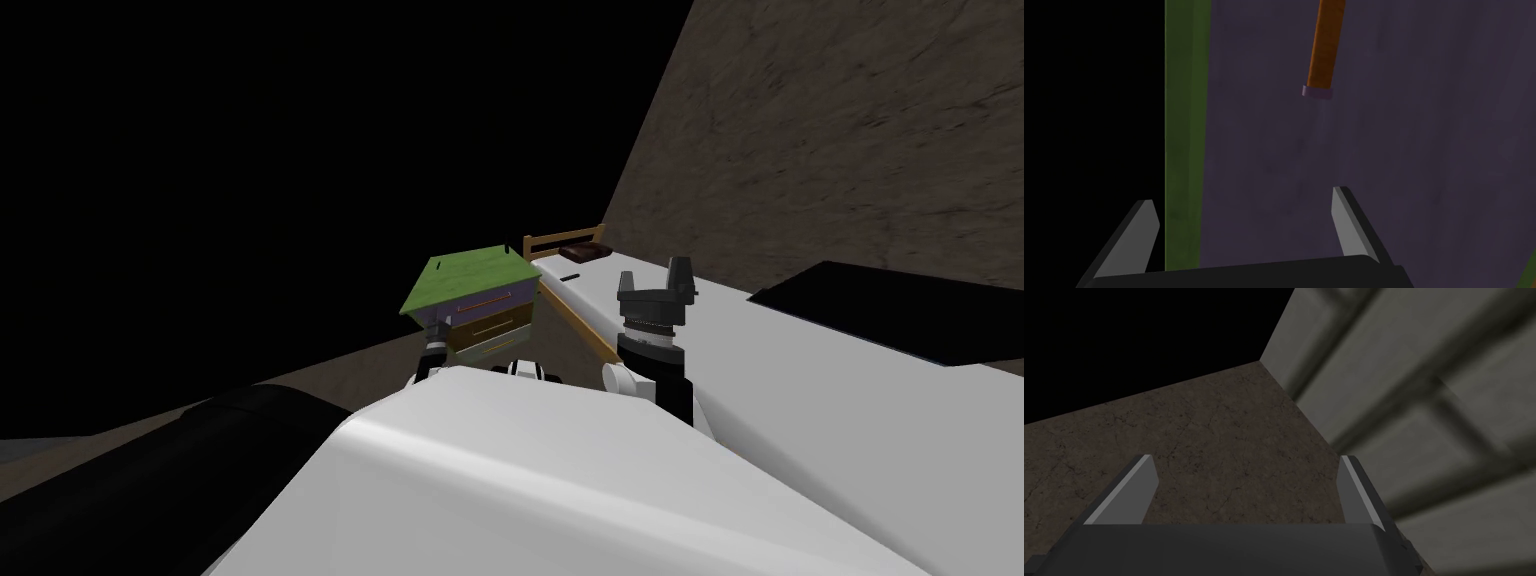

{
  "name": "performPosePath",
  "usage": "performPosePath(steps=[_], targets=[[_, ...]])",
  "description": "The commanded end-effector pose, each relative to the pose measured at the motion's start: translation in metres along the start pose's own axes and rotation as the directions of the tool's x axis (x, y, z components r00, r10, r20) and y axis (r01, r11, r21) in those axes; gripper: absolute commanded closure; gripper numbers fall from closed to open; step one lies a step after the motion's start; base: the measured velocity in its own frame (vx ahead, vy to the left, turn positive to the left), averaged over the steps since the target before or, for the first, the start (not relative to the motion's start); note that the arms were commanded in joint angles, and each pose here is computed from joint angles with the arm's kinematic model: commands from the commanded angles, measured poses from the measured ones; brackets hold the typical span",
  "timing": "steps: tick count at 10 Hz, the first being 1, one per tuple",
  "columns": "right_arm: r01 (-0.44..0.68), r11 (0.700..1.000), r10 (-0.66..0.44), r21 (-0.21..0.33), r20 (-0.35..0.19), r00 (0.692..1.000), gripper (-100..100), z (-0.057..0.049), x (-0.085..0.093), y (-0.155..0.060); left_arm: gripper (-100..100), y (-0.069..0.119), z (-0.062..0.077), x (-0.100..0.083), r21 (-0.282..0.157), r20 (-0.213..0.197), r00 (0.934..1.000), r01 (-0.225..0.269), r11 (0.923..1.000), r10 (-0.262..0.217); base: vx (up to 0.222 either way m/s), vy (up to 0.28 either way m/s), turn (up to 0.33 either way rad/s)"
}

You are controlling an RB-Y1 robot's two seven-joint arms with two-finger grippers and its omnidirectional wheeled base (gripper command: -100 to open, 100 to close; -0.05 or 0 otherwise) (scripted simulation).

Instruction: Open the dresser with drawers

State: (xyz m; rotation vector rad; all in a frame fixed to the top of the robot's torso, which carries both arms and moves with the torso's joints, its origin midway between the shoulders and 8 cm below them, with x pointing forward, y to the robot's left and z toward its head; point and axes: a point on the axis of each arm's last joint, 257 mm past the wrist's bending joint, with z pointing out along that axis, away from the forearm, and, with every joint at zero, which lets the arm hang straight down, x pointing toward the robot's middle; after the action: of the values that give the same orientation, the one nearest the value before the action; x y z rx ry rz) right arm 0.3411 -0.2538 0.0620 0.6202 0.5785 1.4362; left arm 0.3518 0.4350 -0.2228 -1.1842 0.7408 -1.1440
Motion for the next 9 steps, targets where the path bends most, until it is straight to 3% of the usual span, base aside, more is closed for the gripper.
performPosePath(steps=[1,6,7,9], targets=[[0.000,1.000,0.000,0.000,0.000,1.000,0,0.000,0.000,0.000,-100,0.015,-0.011,-0.010,-0.017,0.057,0.9973,0.047,0.9988,-0.046,0.127,-0.124,0.057],[0.000,1.000,0.000,0.000,0.000,1.000,0,0.000,0.000,0.000,-100,0.040,-0.033,-0.006,-0.029,0.166,0.9749,0.156,0.9874,-0.149,0.069,-0.078,0.030],[0.000,1.000,0.000,0.000,0.000,1.000,0,0.000,0.000,0.000,-100,0.038,-0.031,-0.008,-0.028,0.155,0.9781,0.145,0.9891,-0.139,0.011,-0.013,0.001],[0.000,1.000,0.000,0.000,0.000,1.000,0,0.000,0.000,0.000,-100,0.029,-0.027,-0.013,-0.027,0.160,0.9775,0.144,0.9892,-0.138,0.065,0.016,-0.017]])
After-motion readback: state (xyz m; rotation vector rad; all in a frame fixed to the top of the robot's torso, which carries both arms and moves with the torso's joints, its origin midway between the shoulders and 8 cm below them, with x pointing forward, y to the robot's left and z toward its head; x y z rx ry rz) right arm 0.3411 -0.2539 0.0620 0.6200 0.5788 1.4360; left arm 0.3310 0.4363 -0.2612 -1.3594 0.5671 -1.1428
